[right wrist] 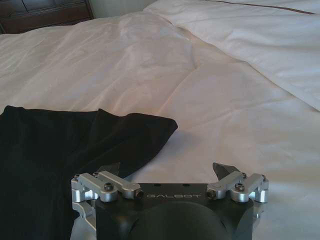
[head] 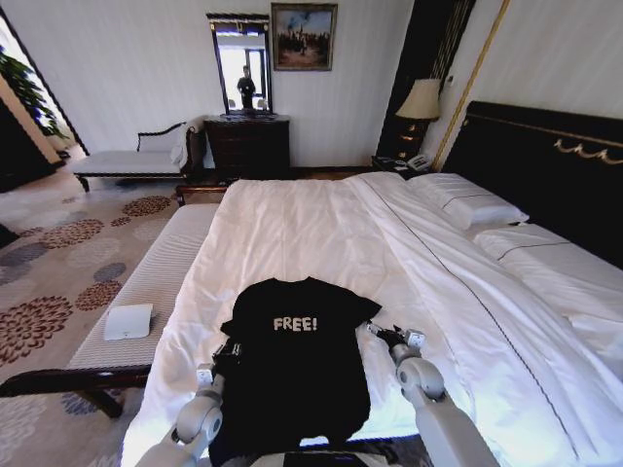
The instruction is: Fold the clothes on the bed.
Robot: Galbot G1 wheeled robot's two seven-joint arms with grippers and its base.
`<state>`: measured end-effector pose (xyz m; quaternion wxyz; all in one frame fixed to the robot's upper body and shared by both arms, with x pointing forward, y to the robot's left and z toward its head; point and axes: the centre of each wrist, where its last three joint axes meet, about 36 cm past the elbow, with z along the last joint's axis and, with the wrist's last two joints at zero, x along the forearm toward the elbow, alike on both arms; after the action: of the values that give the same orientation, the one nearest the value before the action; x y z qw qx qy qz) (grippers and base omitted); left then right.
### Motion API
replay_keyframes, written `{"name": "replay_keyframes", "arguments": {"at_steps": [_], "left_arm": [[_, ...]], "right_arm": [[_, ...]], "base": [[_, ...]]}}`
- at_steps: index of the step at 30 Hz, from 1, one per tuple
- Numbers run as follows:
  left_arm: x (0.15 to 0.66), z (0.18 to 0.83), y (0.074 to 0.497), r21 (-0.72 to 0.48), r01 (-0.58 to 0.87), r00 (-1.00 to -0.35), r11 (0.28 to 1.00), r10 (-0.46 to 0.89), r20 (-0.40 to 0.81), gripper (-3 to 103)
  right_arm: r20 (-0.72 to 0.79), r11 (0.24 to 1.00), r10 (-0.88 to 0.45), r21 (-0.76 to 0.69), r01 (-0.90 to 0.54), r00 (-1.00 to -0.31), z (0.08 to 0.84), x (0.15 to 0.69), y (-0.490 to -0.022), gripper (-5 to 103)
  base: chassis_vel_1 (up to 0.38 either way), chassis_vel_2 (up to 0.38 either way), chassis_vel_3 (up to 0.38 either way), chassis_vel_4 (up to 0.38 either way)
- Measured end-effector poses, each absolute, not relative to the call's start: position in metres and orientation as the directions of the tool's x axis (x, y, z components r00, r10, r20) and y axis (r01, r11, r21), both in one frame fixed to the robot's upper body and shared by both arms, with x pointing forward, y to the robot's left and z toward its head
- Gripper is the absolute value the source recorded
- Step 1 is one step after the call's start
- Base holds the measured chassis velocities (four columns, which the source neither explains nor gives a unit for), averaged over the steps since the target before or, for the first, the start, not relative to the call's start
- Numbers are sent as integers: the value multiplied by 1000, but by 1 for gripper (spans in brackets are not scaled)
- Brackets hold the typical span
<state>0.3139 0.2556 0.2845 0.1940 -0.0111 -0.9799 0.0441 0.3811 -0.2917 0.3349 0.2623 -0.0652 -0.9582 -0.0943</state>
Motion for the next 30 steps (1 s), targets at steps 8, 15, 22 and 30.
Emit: {"name": "replay_keyframes", "arguments": {"at_steps": [8,15,22,30], "left_arm": [[314,287,257,-93,1,-928,996,35,372,0],[327,298,263,-99,-8,-939,995,27,342,0],[379,346,294,-122,-48,-965,991,-15,261,0],[413,358,339,-111,-116,-958,987,-82,273,0]], "right_arm": [[516,974,76,147,175,-853,335,379,-291,100],[515,973,76,147,176,-854,336,378,-292,100],[513,973,73,151,173,-855,337,375,-290,100],[505,973,61,161,163,-861,340,375,-284,100]], "base": [[0,0,0,0],[0,0,0,0],[0,0,0,0],[0,0,0,0]]}}
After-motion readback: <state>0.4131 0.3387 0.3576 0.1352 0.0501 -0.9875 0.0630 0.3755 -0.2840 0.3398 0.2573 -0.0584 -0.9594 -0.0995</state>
